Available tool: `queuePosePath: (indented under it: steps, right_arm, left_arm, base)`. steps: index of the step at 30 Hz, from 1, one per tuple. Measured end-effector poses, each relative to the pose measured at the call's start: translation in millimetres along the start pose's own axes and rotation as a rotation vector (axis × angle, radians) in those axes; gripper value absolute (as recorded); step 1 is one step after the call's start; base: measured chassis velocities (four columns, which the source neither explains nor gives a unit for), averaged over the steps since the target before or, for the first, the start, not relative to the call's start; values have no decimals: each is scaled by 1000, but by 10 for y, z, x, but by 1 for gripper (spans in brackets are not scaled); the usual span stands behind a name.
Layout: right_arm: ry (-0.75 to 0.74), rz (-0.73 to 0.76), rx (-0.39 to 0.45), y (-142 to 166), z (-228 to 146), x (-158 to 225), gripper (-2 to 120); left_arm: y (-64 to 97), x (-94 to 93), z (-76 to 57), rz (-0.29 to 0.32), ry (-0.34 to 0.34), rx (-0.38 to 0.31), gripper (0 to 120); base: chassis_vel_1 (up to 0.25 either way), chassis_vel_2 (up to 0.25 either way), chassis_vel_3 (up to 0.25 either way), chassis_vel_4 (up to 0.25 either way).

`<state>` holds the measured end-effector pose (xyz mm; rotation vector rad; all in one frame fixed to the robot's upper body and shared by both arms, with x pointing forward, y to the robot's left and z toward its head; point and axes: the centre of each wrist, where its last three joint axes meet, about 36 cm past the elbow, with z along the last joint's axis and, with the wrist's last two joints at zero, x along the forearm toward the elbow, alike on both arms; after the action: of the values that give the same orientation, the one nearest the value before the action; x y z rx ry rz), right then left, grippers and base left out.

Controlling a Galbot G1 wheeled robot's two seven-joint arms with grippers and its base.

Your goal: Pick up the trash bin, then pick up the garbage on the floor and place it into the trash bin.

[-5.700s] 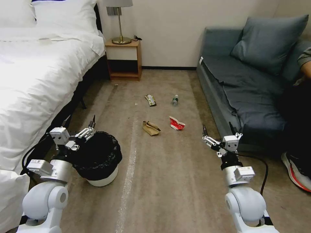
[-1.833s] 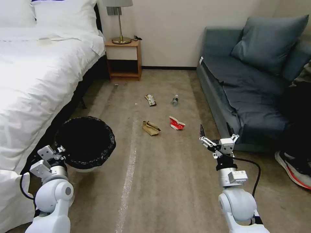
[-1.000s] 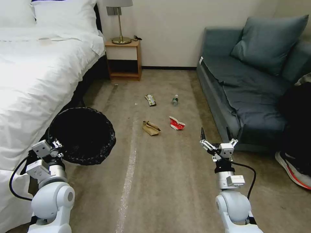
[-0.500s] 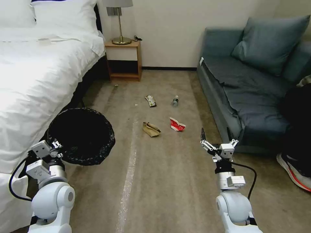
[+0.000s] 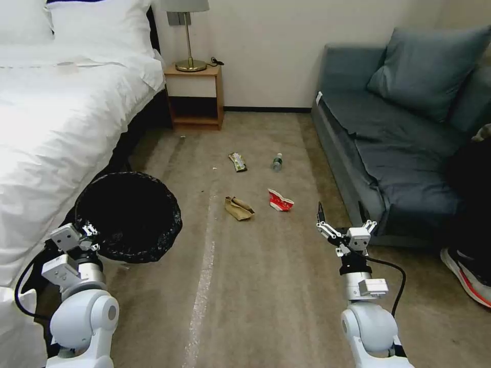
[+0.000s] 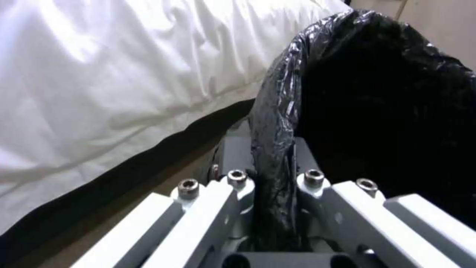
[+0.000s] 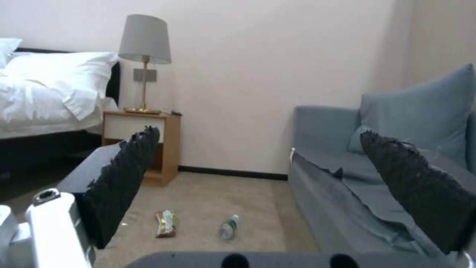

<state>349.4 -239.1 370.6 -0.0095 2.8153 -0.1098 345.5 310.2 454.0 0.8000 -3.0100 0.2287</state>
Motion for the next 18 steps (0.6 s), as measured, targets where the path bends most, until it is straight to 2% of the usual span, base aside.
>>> queuePosePath:
  steps: [18]
  right_arm:
    - [6, 0, 3, -11, 22, 4, 100]
  left_arm:
    - [-5, -12, -4, -1, -7, 4, 4]
  base:
    - [-29, 32, 25, -28]
